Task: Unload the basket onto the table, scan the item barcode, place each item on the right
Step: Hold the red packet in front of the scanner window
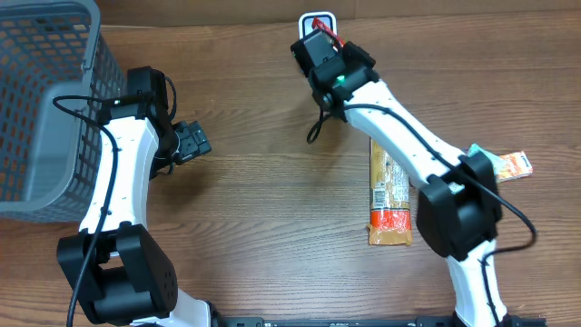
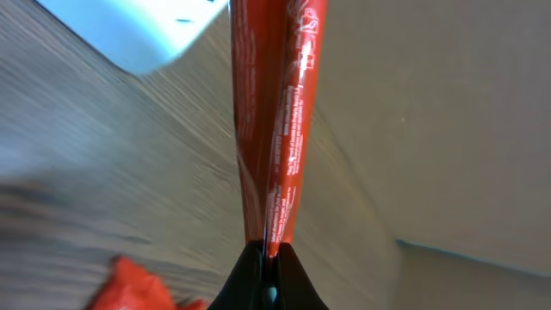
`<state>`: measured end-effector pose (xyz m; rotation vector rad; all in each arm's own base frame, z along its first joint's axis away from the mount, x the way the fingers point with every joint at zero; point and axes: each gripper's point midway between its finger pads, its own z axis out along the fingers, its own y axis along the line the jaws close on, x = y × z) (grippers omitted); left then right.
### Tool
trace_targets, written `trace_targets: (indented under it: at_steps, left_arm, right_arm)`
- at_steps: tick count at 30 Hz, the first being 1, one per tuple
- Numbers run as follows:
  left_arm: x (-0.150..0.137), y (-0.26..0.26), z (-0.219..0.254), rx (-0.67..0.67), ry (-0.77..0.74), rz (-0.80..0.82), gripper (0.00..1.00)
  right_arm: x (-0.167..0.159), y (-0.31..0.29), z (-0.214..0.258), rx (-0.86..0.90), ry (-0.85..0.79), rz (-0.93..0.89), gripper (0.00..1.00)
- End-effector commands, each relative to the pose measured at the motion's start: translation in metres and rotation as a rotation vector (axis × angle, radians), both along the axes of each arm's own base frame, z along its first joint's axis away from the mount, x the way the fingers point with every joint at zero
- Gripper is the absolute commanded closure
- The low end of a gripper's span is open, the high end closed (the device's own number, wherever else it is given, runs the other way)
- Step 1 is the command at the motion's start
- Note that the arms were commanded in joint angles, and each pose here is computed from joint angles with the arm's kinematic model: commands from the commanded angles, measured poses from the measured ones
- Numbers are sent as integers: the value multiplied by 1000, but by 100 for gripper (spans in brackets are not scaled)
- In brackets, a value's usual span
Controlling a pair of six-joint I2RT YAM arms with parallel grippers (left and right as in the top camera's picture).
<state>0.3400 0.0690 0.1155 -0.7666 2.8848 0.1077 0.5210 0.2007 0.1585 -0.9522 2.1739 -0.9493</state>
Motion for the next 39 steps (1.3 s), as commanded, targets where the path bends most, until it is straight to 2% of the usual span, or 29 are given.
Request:
trace_targets:
  at_steps: [1, 4, 14, 31, 39]
  left_arm:
    - [3, -1, 6, 10, -19, -14, 0]
    - [3, -1, 7, 10, -20, -14, 0]
    - [3, -1, 6, 10, -19, -14, 0]
    - [3, -1, 7, 10, -20, -14, 0]
    - [3, -1, 7, 10, -20, -14, 0]
  right_arm:
    - [8, -11, 0, -223, -29, -11, 97]
    - [19, -8, -4, -307, -53, 3, 97]
    - [40, 7, 16, -345, -131, 70, 97]
    - [52, 7, -39, -424, -86, 72, 97]
    - [55, -1, -36, -448, -105, 35, 97]
